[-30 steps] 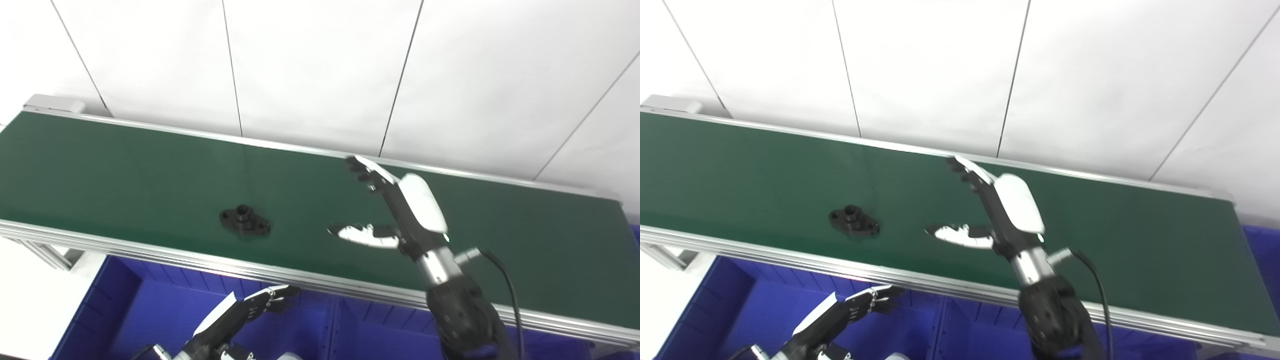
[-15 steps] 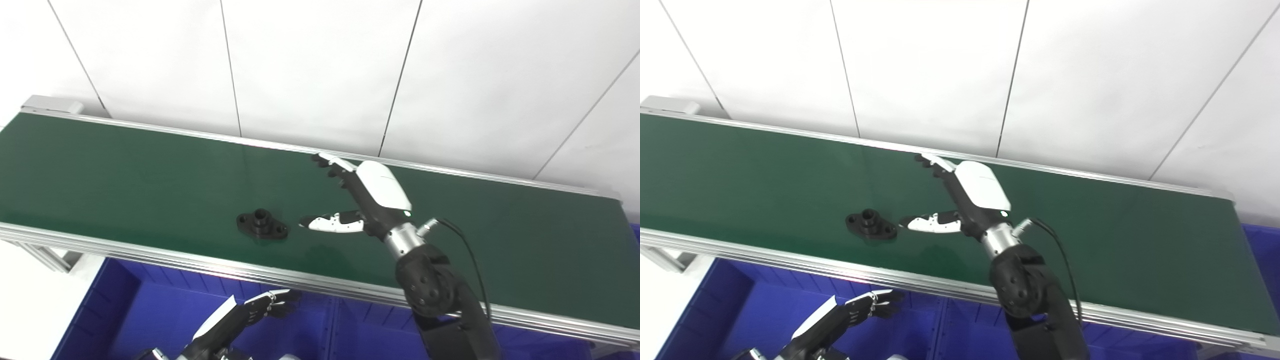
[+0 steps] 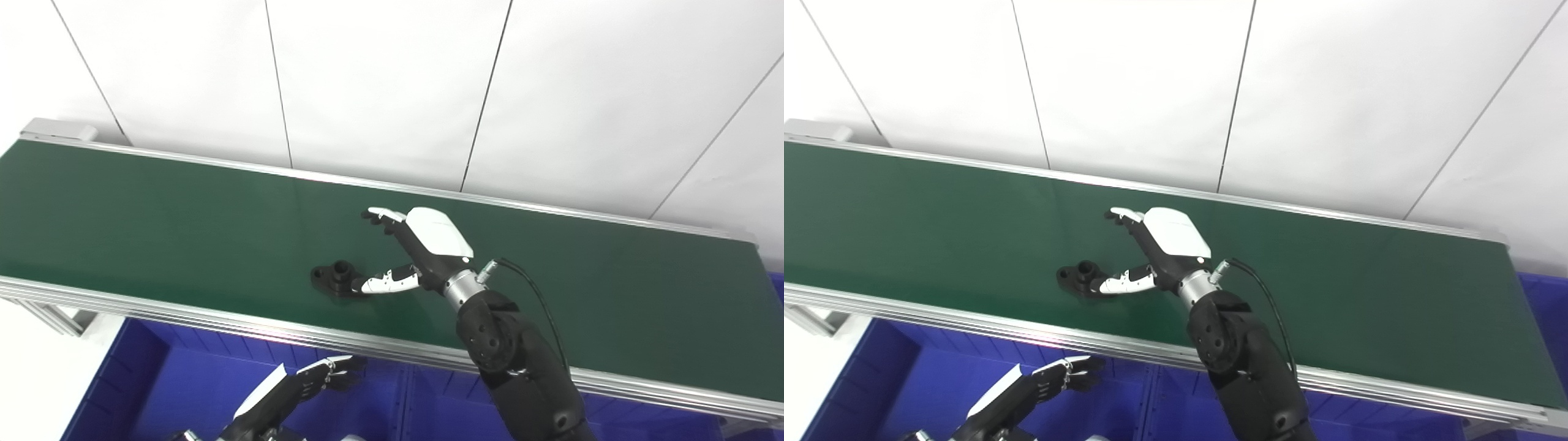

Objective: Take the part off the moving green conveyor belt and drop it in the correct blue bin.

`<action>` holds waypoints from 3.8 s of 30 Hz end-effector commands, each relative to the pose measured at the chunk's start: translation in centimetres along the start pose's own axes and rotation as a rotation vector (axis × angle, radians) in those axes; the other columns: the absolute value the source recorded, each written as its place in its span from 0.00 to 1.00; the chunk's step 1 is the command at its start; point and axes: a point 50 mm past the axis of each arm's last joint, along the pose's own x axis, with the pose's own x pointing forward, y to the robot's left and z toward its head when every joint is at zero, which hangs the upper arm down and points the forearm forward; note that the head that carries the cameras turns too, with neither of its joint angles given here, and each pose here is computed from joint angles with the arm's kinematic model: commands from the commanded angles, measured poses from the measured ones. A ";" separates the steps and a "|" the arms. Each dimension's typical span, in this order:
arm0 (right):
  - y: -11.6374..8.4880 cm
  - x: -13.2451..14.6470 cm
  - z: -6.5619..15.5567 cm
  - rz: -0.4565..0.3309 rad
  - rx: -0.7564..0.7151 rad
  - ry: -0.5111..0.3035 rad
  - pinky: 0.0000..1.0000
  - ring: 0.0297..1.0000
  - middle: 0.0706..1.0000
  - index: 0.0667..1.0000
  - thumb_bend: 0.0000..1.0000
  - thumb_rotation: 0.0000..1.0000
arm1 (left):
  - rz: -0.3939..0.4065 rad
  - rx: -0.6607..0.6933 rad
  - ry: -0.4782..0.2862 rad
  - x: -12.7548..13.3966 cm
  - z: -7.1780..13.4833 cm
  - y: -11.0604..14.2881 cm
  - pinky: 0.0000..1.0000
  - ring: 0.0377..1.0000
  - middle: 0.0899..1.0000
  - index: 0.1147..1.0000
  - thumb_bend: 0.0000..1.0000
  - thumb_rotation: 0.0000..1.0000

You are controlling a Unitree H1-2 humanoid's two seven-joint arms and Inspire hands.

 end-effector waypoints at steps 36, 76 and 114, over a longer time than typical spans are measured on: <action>3.3 0.0 -2.5 0.047 -0.163 -0.065 0.30 0.36 0.42 0.51 0.51 0.00 | 0.013 0.010 -0.080 0.3 1.7 -0.7 0.79 0.79 0.86 0.81 0.69 0.16; -4.3 -10.0 -0.3 -0.272 -0.067 -0.082 0.24 0.38 0.48 0.45 0.52 0.00 | 0.012 0.010 -0.100 -0.3 2.5 -0.5 0.77 0.78 0.86 0.81 0.69 0.14; 12.6 -24.2 -6.3 -0.101 0.217 0.392 0.66 0.76 0.80 0.72 0.62 0.02 | 0.015 -0.012 -0.127 -0.6 3.1 1.0 0.76 0.77 0.85 0.82 0.69 0.14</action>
